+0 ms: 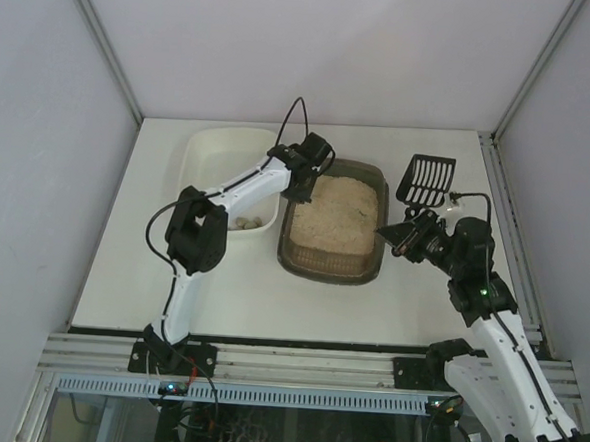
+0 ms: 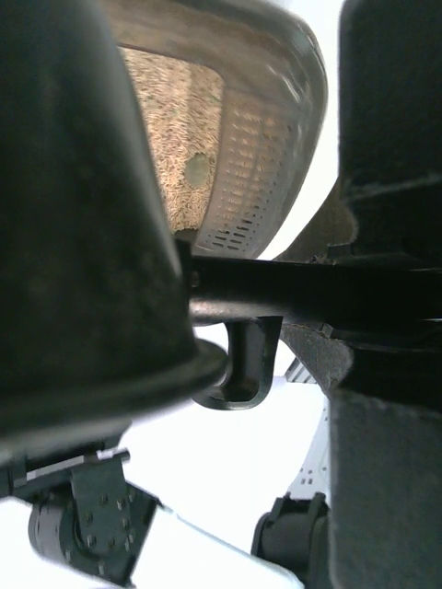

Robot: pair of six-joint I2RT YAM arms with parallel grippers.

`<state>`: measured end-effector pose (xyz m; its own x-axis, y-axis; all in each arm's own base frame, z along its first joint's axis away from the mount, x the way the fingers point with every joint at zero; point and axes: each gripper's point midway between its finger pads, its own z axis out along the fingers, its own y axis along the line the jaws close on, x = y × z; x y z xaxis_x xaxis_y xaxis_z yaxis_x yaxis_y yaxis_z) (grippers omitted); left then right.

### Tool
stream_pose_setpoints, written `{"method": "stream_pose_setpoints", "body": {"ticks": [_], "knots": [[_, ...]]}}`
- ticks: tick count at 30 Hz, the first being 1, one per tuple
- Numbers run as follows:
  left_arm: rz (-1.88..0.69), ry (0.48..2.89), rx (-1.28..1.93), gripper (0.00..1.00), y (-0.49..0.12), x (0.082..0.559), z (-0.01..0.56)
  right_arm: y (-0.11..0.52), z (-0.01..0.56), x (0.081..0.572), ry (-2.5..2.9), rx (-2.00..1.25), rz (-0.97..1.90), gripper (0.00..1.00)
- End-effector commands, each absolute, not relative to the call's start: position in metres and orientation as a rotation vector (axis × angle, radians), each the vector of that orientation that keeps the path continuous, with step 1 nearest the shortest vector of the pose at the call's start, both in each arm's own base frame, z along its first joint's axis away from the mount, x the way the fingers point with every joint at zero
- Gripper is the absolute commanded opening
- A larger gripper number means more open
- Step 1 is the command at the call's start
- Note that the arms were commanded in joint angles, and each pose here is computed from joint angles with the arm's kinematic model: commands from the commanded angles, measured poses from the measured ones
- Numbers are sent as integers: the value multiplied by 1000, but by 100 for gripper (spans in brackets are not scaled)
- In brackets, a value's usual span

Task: Clean the litter box

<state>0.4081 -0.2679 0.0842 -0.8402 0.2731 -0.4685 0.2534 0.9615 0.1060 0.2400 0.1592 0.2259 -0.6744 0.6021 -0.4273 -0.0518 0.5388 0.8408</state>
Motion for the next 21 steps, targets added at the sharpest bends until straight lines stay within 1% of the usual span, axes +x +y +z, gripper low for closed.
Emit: {"method": "stream_pose_setpoints", "body": {"ticks": [1,4,9,13,16,21], "knots": [[26,2534,695,1,-284,412,90,154,261,233,1914,406,1183,0],[40,2464,816,0,-292,411,101,145,266,225,1885,411,1142,0],[-10,2368,1005,0,-316,407,120,130,270,214,1846,443,1067,0],[-48,2289,1204,0,-343,394,129,120,274,208,1820,466,1019,0],[-131,2180,1380,0,-371,380,137,113,279,205,1800,480,979,0],[-362,1907,1667,0,-411,353,155,100,283,196,1768,507,921,0]]}}
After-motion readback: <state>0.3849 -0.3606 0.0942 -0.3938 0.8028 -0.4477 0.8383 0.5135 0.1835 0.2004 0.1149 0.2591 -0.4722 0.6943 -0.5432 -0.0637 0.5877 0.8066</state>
